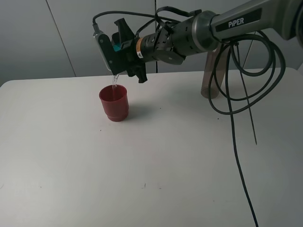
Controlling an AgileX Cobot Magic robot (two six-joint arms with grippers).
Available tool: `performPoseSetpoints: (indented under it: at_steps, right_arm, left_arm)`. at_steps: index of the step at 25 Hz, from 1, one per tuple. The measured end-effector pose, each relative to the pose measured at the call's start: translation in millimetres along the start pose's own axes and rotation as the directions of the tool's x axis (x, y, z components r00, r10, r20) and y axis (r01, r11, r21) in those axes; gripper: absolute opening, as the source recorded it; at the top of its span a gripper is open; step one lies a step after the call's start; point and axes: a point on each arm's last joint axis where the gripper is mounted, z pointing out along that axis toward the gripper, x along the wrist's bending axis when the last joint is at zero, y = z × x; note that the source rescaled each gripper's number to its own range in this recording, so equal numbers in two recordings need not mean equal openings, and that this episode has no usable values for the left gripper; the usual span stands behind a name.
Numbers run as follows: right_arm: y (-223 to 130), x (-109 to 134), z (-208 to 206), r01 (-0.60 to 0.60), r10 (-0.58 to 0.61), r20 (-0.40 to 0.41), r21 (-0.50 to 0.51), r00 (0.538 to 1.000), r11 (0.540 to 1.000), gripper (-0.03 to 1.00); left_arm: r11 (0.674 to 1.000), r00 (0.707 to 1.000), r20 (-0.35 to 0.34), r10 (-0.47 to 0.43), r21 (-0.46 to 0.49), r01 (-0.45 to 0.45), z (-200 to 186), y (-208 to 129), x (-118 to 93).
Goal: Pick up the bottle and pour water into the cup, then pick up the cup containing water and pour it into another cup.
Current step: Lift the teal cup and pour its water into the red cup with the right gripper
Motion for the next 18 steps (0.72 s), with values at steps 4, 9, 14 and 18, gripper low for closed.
performPoseSetpoints:
  at_steps: [4, 9, 14, 18]
  right_arm:
    - [0.9, -1.0, 0.0, 0.025, -0.024, 0.011, -0.009, 1.000, 1.000, 0.04]
    - [1.5, -1.8, 0.0, 0.074, -0.073, 0.021, -0.015, 0.997, 0.997, 0.04]
    - [1.9, -2.2, 0.0, 0.129, -0.129, 0.026, -0.017, 0.991, 0.991, 0.04]
    - [4.1, -4.8, -0.2, 0.166, -0.163, 0.059, -0.036, 0.985, 0.986, 0.04]
  left_arm:
    - [1.000, 1.000, 0.000, 0.000, 0.000, 0.000, 0.0, 0.0, 0.0]
    - [1.000, 1.000, 0.000, 0.000, 0.000, 0.000, 0.0, 0.0, 0.0]
    - [1.000, 1.000, 0.000, 0.000, 0.000, 0.000, 0.0, 0.0, 0.0]
    - [1.000, 1.000, 0.000, 0.000, 0.000, 0.000, 0.0, 0.0, 0.0]
